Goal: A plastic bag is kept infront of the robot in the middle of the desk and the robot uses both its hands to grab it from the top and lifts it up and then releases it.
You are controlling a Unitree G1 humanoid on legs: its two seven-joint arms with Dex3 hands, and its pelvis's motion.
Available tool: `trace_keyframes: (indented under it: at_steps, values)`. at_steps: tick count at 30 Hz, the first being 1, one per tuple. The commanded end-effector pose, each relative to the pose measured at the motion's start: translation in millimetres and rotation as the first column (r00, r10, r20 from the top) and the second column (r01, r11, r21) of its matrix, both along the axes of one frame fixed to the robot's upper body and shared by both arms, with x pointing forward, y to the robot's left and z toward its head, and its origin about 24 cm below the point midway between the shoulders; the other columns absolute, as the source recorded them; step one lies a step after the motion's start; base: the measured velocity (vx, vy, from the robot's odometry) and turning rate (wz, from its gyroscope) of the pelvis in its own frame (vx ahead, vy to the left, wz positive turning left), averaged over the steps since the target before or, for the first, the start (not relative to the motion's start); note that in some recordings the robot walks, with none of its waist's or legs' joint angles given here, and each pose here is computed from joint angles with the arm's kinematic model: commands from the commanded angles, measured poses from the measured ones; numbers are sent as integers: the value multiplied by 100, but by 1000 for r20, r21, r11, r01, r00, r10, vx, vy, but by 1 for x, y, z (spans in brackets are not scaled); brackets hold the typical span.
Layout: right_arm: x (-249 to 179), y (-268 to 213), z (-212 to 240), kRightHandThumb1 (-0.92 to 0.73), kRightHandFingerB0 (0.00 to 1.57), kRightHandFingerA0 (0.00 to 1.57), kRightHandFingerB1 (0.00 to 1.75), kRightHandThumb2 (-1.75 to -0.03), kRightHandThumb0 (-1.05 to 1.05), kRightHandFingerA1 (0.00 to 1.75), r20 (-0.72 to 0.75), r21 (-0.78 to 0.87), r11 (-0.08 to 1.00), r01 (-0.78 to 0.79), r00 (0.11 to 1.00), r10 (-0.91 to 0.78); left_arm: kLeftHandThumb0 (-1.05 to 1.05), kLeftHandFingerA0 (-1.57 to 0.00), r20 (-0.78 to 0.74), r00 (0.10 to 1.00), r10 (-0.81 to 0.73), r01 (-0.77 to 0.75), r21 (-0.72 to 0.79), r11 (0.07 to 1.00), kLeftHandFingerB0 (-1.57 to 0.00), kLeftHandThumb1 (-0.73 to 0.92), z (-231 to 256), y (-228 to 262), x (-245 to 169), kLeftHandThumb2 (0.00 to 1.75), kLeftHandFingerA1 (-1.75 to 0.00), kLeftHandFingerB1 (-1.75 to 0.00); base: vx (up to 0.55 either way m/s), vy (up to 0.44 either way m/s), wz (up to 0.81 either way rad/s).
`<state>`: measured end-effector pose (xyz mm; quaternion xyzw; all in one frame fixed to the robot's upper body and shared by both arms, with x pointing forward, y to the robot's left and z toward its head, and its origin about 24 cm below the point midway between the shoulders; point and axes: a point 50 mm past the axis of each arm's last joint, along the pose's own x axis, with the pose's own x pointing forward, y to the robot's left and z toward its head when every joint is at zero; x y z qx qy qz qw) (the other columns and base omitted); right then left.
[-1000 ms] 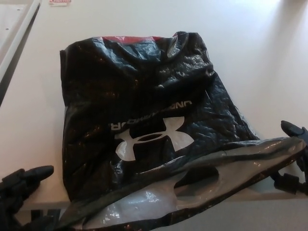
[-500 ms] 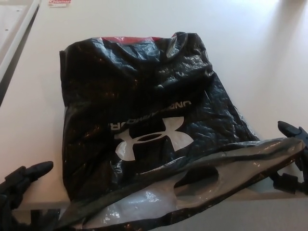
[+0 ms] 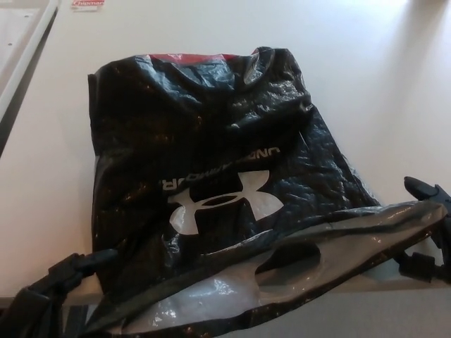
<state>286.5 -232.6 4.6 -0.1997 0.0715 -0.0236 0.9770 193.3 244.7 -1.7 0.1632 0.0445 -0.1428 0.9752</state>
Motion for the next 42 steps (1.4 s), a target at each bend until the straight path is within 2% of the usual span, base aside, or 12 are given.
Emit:
trace_keyframes:
  at_steps: [1,27,28,29,30,31,33,34,35,36,38,42]
  values:
    - [-7,3,-17,-50,15,26,39,-80,-63,43,-113,30,999,-27,993,30,-40,-40,-30,996,-89,91,72,993,-26,52,-9,-6,-15,56,-38,-31,0,0,0]
    - [-4,12,-15,-57,38,42,34,-57,-56,35,-58,-105,992,-76,996,70,-31,-40,136,990,-43,40,22,999,-30,56,-14,-50,1,57,-34,-32,0,0,0]
    - [-5,12,-15,-55,62,52,41,-57,-54,41,-52,-108,991,-79,996,73,-31,-41,144,989,-33,31,19,999,-30,56,-14,-51,2,57,-34,-31,0,0,0]
    - [-5,13,-14,-45,72,78,105,-84,-50,106,-40,-103,991,-80,996,76,-34,-44,152,988,-22,19,17,1000,-33,56,-14,-52,3,58,-35,-32,0,0,0]
    - [-6,15,-13,-45,72,78,105,-84,-50,106,-26,-92,992,-81,997,79,-34,-44,158,987,-11,8,15,1000,-33,56,-13,-52,4,58,-35,-32,0,0,0]
    - [-6,16,-13,-56,64,72,142,-56,-46,158,-20,-79,994,-80,997,79,-34,-46,164,986,-5,2,16,1000,-36,56,-13,-52,5,58,-36,-33,0,0,0]
    - [-7,17,-13,-49,78,107,117,-84,-52,133,-4,-69,994,-89,996,89,-35,-53,172,985,12,-14,13,1000,-50,57,-13,-53,7,57,-44,-40,0,0,0]
    - [-8,17,-14,-64,61,78,158,-57,-44,167,-5,-65,994,-86,996,86,-38,-51,182,983,12,-15,15,1000,-52,50,-13,-52,7,87,-62,-67,0,0,0]
    - [-8,17,-14,-72,55,73,165,-55,-47,172,-3,-63,994,-87,996,87,-36,-59,188,982,13,-17,18,1000,-53,59,-13,-52,7,58,-64,-88,0,0,0]
    - [-8,17,-13,-72,55,73,165,-55,-47,172,0,-61,994,-90,996,90,-36,-59,192,981,16,-20,22,1000,-53,59,-12,-51,8,58,-64,-88,0,0,0]
    - [-9,17,-14,-73,51,68,167,-53,-44,175,-9,-27,997,-79,997,78,-36,-57,200,980,19,-19,-1,1000,-45,61,-11,-51,11,59,-137,-130,0,0,0]
    - [-9,17,-14,-69,50,70,172,-59,-42,175,-17,-29,997,-74,997,73,-36,-53,198,979,40,-35,-29,999,-41,69,-11,-50,14,50,-170,-161,0,0,0]
